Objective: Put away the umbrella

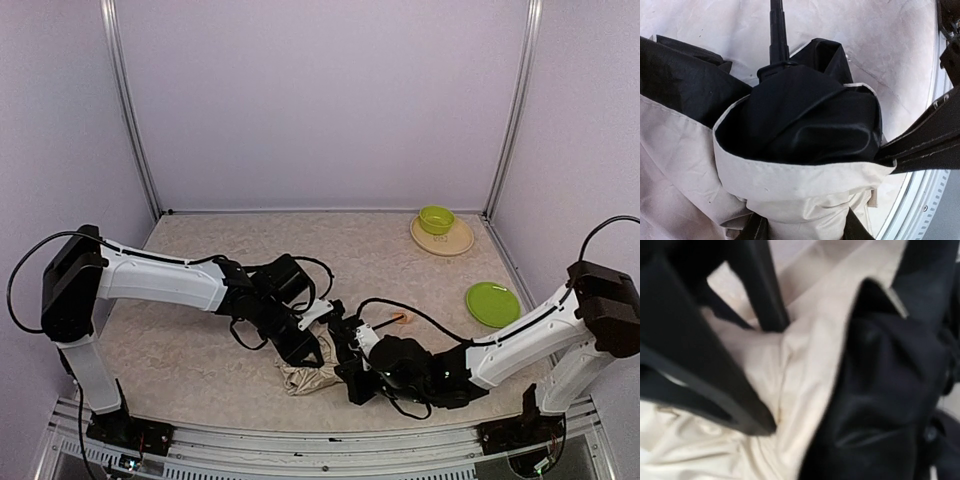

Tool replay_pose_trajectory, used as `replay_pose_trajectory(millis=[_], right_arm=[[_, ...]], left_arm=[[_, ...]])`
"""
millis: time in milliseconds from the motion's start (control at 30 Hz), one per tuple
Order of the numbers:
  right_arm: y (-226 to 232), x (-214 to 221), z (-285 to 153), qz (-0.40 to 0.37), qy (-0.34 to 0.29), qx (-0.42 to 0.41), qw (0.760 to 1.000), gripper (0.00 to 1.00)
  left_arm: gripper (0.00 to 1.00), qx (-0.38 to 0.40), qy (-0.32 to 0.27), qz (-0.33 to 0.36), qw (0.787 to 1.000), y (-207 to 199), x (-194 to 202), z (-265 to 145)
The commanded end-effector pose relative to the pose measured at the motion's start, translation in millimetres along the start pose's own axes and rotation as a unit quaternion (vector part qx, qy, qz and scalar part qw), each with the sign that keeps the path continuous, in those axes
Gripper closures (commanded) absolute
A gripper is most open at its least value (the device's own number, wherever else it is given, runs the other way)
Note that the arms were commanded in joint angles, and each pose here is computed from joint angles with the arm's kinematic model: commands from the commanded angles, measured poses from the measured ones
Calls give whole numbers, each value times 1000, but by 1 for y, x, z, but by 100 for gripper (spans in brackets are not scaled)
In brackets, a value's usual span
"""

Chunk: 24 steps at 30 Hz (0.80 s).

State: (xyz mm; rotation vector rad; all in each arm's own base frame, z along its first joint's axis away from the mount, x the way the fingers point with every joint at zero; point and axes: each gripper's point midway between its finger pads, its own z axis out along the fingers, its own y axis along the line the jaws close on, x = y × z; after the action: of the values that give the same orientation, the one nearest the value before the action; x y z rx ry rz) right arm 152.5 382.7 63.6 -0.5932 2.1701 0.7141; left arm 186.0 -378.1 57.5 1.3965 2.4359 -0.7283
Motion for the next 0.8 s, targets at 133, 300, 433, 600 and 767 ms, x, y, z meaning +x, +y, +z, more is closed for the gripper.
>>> replay_pose_trajectory(millis=[133, 300, 433, 600, 767], right_arm=[[-41, -19, -39, 77, -29, -47, 995, 100], [-36, -27, -48, 75, -20, -108, 991, 100], [-22, -31, -49, 53, -6, -139, 989, 93], [-23, -13, -43, 17, 34, -148, 988, 84], [7, -38, -64, -151, -25, -179, 972, 76]], left_arm=[[88, -12, 59, 65, 996, -9, 27, 3], [90, -17, 87, 85, 992, -9, 42, 8], [90, -24, 92, 83, 992, -6, 42, 9], [90, 1, 87, 79, 993, -13, 36, 12], [90, 29, 96, 67, 993, -12, 41, 18]])
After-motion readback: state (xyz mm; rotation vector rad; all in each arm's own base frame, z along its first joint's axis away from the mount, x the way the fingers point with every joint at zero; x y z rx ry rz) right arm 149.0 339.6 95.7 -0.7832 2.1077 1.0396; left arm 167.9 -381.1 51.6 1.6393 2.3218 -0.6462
